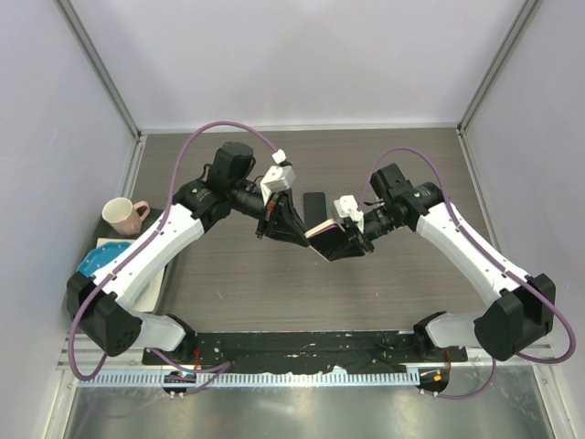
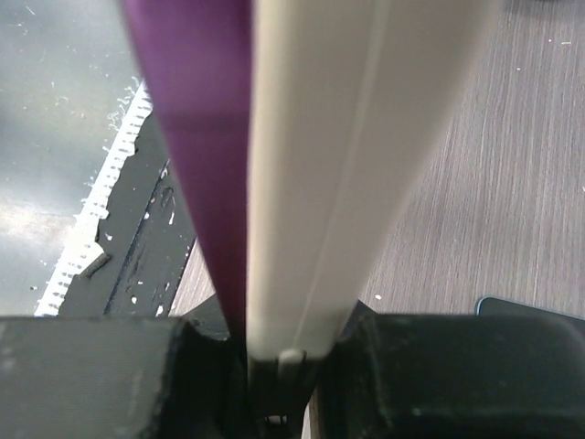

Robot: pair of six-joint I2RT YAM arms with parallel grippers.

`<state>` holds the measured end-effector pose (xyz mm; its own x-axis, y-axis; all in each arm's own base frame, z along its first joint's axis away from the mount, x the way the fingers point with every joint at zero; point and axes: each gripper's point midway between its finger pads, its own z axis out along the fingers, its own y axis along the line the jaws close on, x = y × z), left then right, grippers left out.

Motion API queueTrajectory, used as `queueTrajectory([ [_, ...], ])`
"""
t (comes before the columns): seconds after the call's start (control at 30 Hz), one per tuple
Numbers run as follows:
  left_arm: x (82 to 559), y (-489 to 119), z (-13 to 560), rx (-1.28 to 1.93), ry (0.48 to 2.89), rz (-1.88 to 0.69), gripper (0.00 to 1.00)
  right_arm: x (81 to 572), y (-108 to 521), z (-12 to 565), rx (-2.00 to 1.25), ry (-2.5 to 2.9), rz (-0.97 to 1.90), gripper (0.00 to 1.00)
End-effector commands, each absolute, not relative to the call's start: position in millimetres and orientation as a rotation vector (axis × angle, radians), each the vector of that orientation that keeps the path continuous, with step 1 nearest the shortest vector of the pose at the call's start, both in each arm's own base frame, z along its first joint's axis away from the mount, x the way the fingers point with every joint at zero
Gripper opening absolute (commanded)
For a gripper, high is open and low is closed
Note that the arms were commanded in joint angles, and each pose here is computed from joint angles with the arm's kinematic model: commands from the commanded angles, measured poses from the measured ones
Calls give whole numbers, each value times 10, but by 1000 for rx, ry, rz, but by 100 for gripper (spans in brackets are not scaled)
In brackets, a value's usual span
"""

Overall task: Take the phone out of the phone case
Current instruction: Remove the phone case from the phone.

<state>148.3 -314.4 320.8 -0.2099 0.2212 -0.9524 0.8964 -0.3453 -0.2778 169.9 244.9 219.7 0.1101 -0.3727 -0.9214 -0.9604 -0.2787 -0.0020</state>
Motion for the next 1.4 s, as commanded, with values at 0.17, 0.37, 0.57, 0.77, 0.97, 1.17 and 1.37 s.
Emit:
queueTrajectory([
  [0.17, 704, -2963, 3547, 1683, 1011, -2017, 0, 2010, 2559, 2572, -1803, 1013, 853, 1],
  [0.37, 621, -3013, 3578, 1710, 988, -2042, 0, 2057, 2542, 2518, -1837, 998, 801, 1],
  [0.57, 504, -3068, 3554, 1743, 979, -2085, 0, 2011, 2573, 2569, -1884, 919, 794, 1],
  [0.77, 451, -3081, 3502, 1753, 988, -2109, 0, 1889, 2527, 2662, -1926, 848, 787, 1],
  [0.97, 451, -3070, 3528, 1753, 976, -2099, 0, 1803, 2494, 2674, -1919, 858, 803, 1],
  [1.17, 821, -3118, 3512, 1673, 1102, -1888, 2, 1864, 2424, 2635, -1873, 969, 776, 1],
  [1.37, 1365, -3178, 3396, 1419, 1306, -1730, 38, 1943, 2413, 2542, -1805, 1109, 789, 1],
])
